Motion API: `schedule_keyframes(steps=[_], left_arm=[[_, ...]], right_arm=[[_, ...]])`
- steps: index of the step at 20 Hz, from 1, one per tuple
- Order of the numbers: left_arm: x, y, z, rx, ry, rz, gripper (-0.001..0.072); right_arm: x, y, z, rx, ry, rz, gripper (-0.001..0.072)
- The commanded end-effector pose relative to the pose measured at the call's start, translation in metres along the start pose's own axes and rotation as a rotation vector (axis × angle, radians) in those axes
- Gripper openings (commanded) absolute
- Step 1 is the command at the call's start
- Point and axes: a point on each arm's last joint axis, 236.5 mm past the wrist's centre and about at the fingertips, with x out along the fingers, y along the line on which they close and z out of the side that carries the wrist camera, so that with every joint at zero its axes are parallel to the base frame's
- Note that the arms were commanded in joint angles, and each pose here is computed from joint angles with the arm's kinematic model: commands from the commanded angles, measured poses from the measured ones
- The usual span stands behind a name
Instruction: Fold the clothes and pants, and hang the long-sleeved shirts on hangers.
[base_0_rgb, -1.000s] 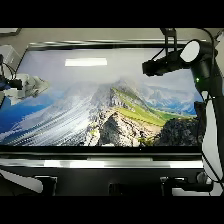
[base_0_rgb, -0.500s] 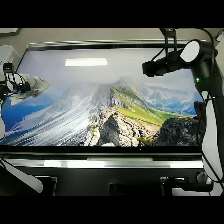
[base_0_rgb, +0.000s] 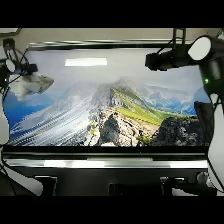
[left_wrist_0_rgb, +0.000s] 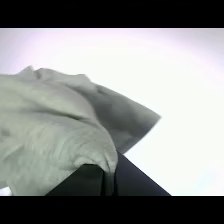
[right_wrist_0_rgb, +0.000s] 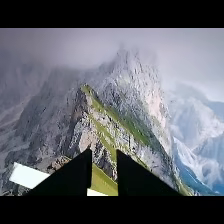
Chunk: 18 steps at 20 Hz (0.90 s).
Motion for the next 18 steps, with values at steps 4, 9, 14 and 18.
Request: schedule_keyframes(steps=[4, 9, 14, 18], left_arm=[[-0.165, -0.274, -0.005, 0.059, 0.015, -0.481, 0.0020], [-0.228, -0.448, -0.108, 0.163, 0.131, -0.700, 0.0020], [-0.223, -0.561, -0.253, 0.229, 0.299, -0.769, 0.0022], [-0.221, -0.597, -0.348, 0.235, 0.476, -0.802, 0.0066]], right_arm=[[-0.128, -0.028, 0.020, 0.079, -0.180, -0.226, 0.0216], [-0.256, -0.056, -0.013, 0.148, -0.270, -0.434, 0.0216], [-0.330, -0.050, -0.047, 0.173, -0.344, -0.449, 0.0216], [-0.340, -0.052, -0.083, 0.178, -0.238, -0.470, 0.0216]])
